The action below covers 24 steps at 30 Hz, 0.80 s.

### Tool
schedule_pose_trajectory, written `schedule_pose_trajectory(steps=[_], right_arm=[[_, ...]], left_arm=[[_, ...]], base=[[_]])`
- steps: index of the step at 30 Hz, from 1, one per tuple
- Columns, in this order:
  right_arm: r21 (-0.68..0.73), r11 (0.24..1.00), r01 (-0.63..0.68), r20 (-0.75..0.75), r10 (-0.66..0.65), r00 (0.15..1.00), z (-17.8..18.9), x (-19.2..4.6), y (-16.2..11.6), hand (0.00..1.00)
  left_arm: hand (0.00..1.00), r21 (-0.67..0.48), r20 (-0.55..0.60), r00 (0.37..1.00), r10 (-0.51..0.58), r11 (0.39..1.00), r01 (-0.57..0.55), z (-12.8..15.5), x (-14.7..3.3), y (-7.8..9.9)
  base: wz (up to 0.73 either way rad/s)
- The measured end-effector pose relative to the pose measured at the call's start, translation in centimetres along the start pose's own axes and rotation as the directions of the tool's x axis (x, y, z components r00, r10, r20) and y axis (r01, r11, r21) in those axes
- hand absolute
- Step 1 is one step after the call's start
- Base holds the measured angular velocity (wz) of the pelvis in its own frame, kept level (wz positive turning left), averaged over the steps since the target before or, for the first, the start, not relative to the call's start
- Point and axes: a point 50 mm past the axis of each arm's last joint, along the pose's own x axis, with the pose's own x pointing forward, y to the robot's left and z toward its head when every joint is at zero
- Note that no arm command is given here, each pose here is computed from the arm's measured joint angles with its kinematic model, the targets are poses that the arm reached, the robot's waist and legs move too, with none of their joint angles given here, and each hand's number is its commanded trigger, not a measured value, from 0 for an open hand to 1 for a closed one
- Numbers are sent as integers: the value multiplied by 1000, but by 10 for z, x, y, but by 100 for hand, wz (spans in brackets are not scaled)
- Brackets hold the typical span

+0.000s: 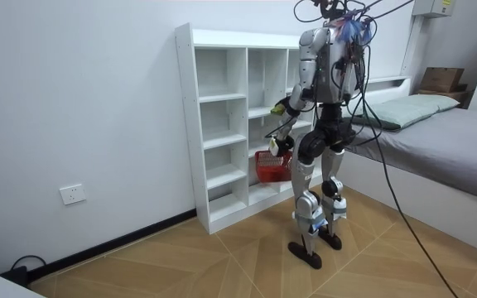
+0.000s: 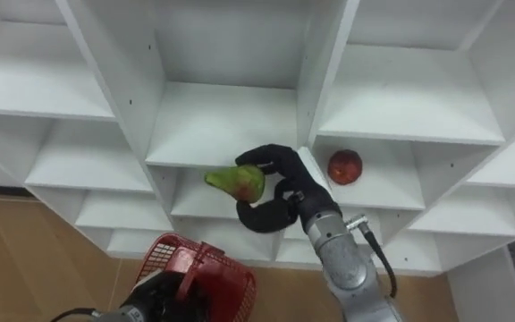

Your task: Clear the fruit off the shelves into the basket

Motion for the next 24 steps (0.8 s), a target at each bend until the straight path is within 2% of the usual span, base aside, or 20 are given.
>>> schedule_pose_trajectory(steps=[10,19,24], right_arm=[[16,1000,-20,-111,21,994,-30,-18,10,100],[4,999,-40,-226,40,973,-56,-25,12,100],[-26,998,-50,-238,42,970,-59,-26,12,100]], left_arm=[[100,-12,35,999,26,1000,-26,4,1,-2],[100,-30,54,998,30,999,-29,8,0,0],[100,-23,70,997,30,999,-29,14,2,1]], base=[[0],[-2],[-7]])
